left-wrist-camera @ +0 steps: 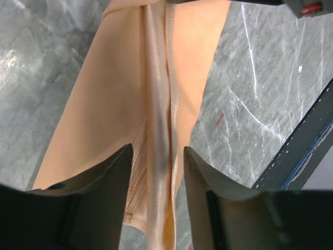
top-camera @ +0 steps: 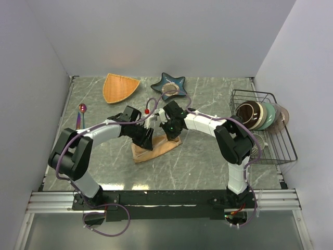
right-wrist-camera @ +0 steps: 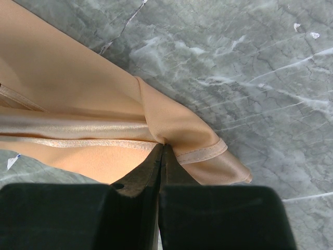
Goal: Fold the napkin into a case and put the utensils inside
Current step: Stuff the top corner of the smaller-rectangle-folded napkin into the folded napkin.
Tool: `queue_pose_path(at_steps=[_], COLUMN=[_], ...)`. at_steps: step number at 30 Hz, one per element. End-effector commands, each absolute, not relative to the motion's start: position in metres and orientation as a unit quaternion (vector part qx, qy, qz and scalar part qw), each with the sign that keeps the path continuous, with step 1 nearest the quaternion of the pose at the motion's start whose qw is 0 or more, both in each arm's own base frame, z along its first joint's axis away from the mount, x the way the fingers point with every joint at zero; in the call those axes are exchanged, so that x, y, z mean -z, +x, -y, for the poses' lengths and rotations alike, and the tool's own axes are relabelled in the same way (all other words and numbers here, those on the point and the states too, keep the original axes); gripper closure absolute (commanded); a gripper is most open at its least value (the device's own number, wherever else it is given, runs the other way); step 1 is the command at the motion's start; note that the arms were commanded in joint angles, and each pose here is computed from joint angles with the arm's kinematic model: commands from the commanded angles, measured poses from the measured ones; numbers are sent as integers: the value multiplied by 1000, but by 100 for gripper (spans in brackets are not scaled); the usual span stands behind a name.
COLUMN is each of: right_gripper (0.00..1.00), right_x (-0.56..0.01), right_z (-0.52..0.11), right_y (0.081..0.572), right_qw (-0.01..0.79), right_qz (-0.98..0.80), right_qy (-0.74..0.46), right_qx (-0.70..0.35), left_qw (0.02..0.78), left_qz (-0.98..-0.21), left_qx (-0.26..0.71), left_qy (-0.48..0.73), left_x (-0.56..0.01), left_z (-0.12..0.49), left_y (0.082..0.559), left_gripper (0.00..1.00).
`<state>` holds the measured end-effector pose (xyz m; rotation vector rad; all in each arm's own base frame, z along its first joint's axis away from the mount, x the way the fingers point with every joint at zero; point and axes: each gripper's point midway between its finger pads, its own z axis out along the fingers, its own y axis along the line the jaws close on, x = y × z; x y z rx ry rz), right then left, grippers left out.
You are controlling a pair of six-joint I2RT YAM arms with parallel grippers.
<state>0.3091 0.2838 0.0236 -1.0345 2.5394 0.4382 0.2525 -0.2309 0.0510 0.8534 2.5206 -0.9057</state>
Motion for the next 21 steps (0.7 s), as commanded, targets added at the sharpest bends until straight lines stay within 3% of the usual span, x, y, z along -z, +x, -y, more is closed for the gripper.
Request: queue_pose_path(at_steps=[1,4,11,16,21], right_gripper=[100,100,100,100,100], right_x=[-9,-14,-20,-30,-48], right_z=[-276,-278,-277,-281,-283], right_y=[306,307,308,308,310], right_qw=[154,158,162,170,190], right_qz=[-908,-907,-904,-900,-894], right_qy=[-362,-363,-367,-369,-372], right_qx=[-141,-146,-147,-157,-163], left_qw=[189,178,169,192,205], left_qz=[-863,-863,-866,-858,-853], left_qx=[326,327,322,319,306], left_qy=[337,342,344,354,370], left_x=[-57,-53,-46,-56,-64], left_z=[242,243,246,249,251], left_y=[256,254,259,268,280], left_gripper=[56,63,65,92,99])
